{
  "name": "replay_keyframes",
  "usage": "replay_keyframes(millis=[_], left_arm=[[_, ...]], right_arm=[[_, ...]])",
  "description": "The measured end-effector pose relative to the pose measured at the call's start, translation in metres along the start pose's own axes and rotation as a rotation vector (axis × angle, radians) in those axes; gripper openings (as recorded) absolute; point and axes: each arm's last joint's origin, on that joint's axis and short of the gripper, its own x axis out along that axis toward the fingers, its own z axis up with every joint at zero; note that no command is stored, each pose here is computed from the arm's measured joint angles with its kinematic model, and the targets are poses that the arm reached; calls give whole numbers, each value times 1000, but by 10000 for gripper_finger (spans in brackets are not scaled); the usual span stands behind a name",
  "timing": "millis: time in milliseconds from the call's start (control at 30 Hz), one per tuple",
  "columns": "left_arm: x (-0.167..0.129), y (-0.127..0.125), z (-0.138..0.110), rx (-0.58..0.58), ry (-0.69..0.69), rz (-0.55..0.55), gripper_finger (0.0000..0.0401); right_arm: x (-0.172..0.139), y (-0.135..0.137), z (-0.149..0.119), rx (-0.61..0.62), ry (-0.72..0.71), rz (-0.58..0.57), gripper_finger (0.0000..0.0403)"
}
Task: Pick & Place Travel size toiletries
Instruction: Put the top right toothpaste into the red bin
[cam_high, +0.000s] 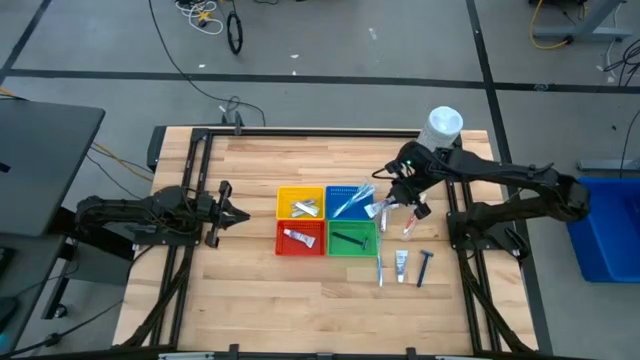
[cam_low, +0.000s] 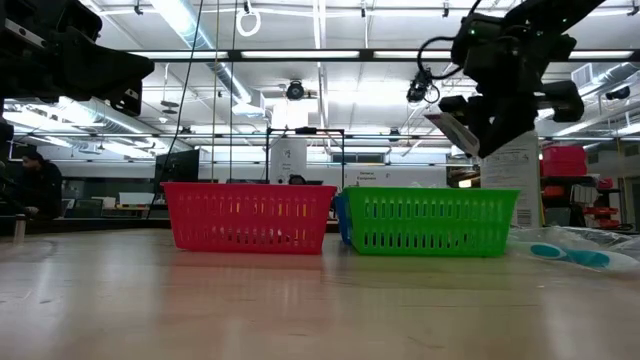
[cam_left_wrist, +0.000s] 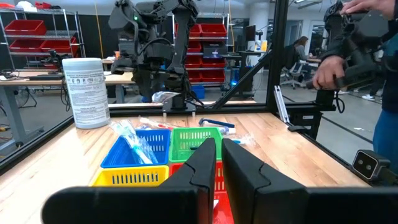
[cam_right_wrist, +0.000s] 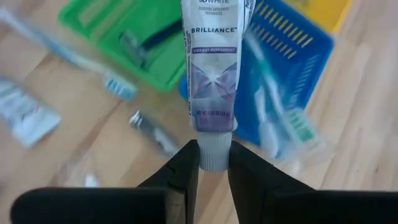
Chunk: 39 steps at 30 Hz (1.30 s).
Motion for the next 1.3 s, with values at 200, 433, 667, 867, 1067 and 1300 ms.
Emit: replay_keyframes(millis=[200, 433, 667, 867, 1067, 1300], left_arm=[[0, 0, 0, 0, 0, 0, 32], [0, 0, 0, 0, 0, 0, 32], [0, 0, 0, 0, 0, 0, 32], [0, 0, 0, 0, 0, 0, 32], [0, 0, 0, 0, 0, 0, 32], [0, 0, 0, 0, 0, 0, 32]], right_arm=[[4, -3, 19, 70, -102, -68, 80], [5, -4, 41, 157, -245, -126, 80], [5, -2, 55, 185, -332, -136, 80], [5, -1, 62, 218, -378, -136, 80], [2, 0, 74, 275, -470, -140, 79], [-2, 1, 88, 269, -585, -156, 80]])
